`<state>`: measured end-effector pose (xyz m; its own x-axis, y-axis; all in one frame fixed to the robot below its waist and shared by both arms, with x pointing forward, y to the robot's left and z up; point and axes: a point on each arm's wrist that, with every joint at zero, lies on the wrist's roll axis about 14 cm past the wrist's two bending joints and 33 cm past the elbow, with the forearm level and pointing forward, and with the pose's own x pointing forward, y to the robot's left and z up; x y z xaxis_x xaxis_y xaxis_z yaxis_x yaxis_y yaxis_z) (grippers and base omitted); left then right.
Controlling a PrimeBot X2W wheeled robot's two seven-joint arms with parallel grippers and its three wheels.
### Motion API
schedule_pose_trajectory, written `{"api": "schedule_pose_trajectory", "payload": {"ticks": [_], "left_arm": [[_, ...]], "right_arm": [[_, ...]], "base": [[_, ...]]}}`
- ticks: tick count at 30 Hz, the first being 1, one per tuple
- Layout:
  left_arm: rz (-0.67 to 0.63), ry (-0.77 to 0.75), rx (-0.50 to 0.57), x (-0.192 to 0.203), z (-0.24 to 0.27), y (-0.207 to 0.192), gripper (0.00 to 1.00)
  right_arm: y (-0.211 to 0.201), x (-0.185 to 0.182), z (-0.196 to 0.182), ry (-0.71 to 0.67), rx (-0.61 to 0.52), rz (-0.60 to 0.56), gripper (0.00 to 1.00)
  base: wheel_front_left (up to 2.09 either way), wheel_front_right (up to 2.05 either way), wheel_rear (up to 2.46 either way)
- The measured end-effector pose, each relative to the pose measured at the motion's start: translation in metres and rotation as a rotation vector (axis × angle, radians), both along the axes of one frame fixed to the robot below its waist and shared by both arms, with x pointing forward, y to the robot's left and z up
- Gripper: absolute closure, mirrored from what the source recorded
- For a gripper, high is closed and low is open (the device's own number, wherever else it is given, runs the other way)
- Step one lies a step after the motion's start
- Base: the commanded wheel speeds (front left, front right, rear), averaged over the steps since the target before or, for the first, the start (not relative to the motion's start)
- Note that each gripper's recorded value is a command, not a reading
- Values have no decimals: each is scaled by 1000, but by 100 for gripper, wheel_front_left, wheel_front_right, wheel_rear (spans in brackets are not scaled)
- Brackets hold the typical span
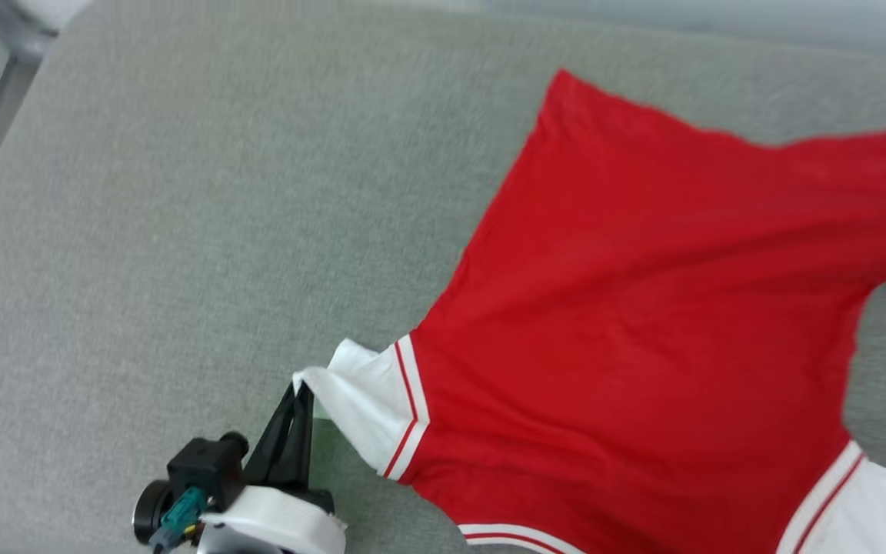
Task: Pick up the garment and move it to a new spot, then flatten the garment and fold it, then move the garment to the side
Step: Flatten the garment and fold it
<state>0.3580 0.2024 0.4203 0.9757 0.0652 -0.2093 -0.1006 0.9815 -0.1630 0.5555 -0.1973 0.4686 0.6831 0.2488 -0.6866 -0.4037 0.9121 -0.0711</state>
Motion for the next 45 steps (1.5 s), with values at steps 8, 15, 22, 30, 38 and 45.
{"api": "schedule_pose_trajectory", "payload": {"ticks": [8, 15, 22, 30, 38, 45], "left_arm": [[-29, -21, -9, -14, 11, -7, 100], [-75, -31, -9, -20, 18, -17, 100], [-103, -47, -14, -21, 23, -25, 100], [-107, -43, -23, -21, 22, -27, 100], [-118, -51, -24, -20, 24, -30, 100], [-125, -63, -24, -18, 28, -33, 100]], "right_arm": [[-40, -83, -1, 32, -9, -44, 100], [-62, -172, -33, 163, 0, -100, 100], [-72, -250, -67, 320, 35, -182, 100], [-58, -319, -114, 527, 79, -231, 100], [-62, -276, -88, 318, 166, -305, 0], [-72, -200, -14, -9, 206, -295, 0]], "base": [[0, 0, 0], [0, 0, 0], [0, 0, 0], [0, 0, 0], [0, 0, 0], [0, 0, 0]]}}
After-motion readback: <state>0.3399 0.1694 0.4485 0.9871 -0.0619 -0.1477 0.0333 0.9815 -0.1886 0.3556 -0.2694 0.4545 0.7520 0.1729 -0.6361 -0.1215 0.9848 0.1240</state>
